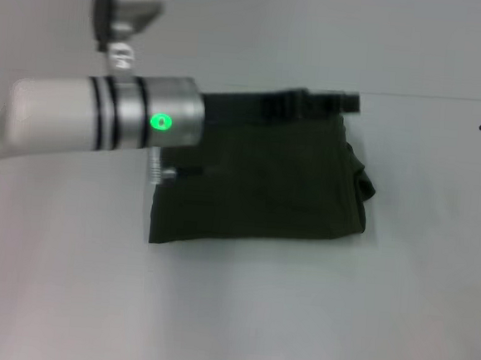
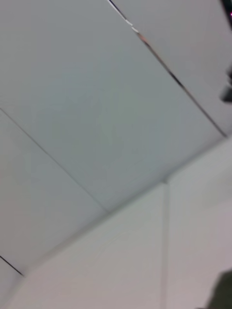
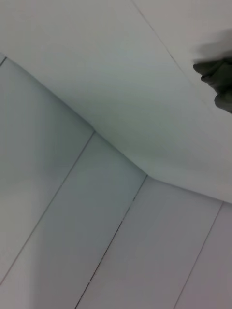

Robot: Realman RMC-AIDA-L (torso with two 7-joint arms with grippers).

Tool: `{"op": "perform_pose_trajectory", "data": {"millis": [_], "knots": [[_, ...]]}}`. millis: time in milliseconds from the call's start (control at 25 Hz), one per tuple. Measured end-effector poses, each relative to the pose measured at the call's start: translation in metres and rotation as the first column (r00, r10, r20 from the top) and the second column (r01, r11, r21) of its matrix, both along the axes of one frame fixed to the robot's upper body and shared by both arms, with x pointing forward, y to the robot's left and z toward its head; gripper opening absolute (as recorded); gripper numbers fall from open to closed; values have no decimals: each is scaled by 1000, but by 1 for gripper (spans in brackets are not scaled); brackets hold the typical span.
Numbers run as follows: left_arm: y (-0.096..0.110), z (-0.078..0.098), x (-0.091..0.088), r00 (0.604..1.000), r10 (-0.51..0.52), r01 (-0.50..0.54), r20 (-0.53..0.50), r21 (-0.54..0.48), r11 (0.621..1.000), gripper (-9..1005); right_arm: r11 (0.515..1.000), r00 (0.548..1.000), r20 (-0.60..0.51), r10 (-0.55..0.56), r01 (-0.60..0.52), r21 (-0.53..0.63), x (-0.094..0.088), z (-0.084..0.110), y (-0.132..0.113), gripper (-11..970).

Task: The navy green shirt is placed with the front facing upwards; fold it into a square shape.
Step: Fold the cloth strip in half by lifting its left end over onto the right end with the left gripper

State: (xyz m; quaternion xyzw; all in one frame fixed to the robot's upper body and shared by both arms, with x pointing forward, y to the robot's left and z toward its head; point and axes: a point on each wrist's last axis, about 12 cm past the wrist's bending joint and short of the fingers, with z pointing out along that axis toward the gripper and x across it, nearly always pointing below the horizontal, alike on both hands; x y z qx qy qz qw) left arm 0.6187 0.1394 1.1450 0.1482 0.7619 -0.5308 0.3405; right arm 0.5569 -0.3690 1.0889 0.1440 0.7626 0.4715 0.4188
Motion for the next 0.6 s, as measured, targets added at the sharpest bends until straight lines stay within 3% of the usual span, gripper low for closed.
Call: {"op": "perform_pose_trajectory", "data": {"millis": [120, 280, 440, 600], "knots": [[28, 6, -5, 999, 47, -46, 7, -92, 995, 555, 1000, 1000, -10, 9, -9, -18, 1, 0, -2, 716], [79, -1, -13, 975, 168, -195, -143, -198, 961, 687, 997, 999, -29, 42, -44, -59, 5, 4, -3, 716], [118, -12, -26, 932, 216, -285, -292, -218, 933, 799, 986, 992, -80, 100, -109, -125, 16, 10, -1, 715], [140, -17, -40, 919, 228, -309, -321, -229, 923, 891, 964, 977, -133, 164, -187, -191, 37, 24, 9, 715]]}}
